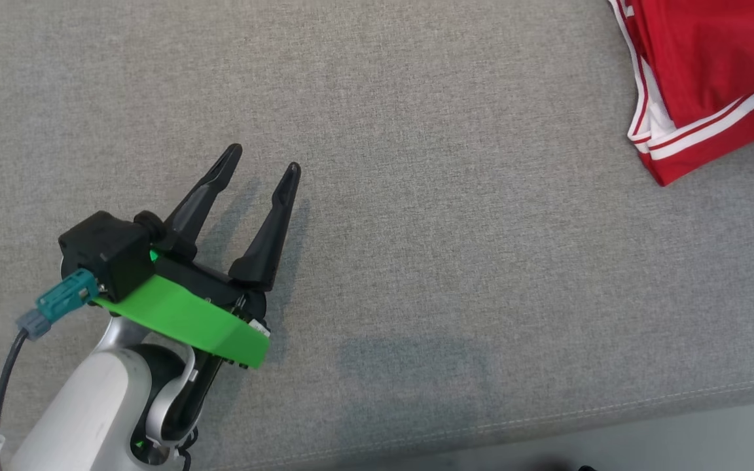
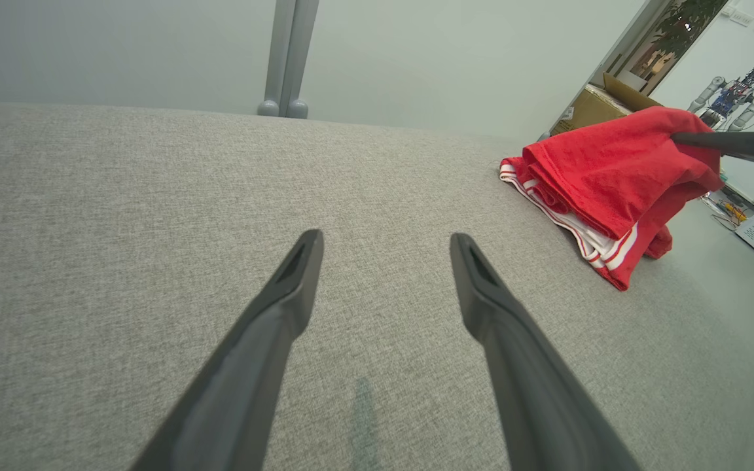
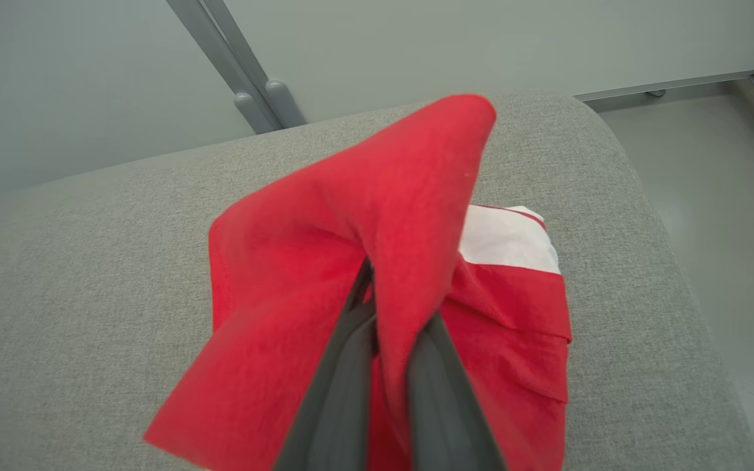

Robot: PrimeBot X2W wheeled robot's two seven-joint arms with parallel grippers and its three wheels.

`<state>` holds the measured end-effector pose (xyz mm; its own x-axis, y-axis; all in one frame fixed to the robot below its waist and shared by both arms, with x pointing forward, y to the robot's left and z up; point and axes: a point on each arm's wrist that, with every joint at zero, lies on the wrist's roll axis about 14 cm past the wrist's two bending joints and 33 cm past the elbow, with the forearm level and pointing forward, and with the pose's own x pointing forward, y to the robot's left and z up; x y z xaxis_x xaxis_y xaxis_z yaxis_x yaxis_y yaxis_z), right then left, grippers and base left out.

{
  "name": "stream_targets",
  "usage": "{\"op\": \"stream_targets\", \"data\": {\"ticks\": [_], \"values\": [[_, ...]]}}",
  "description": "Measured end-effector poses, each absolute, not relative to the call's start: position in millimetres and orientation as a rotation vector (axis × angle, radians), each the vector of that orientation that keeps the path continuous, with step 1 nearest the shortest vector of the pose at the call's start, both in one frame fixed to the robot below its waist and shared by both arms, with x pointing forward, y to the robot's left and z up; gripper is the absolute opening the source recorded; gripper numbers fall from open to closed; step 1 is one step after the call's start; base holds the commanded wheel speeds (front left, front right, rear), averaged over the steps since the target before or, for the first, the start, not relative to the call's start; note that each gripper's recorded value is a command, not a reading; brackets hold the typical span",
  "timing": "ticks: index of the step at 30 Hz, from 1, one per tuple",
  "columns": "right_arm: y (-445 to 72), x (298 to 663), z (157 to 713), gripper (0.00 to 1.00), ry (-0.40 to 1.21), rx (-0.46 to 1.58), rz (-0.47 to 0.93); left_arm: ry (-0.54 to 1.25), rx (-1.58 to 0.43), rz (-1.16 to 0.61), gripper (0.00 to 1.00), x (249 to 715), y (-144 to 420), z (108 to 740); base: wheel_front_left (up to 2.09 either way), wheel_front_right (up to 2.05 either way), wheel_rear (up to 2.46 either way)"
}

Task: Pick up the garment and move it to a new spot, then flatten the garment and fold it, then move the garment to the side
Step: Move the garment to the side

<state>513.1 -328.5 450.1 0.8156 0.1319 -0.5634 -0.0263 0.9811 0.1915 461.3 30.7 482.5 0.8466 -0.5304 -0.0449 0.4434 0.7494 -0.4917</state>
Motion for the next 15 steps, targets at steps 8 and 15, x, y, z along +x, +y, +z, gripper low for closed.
{"op": "stream_targets", "data": {"ticks": [8, 15], "values": [[-361.6, 520.0, 429.9, 0.0, 0.6, 0.11, -0.01, 0.214, -0.488, -0.531, 1.0, 466.0, 31.2, 466.4, 0.0, 0.0, 0.0], [-374.4, 517.2, 400.3, 1.0, 0.618, 0.064, -0.091, 0.235, -0.482, -0.511, 1.0, 467.6, 36.7, 453.3, 0.0, 0.0, 0.0]]}}
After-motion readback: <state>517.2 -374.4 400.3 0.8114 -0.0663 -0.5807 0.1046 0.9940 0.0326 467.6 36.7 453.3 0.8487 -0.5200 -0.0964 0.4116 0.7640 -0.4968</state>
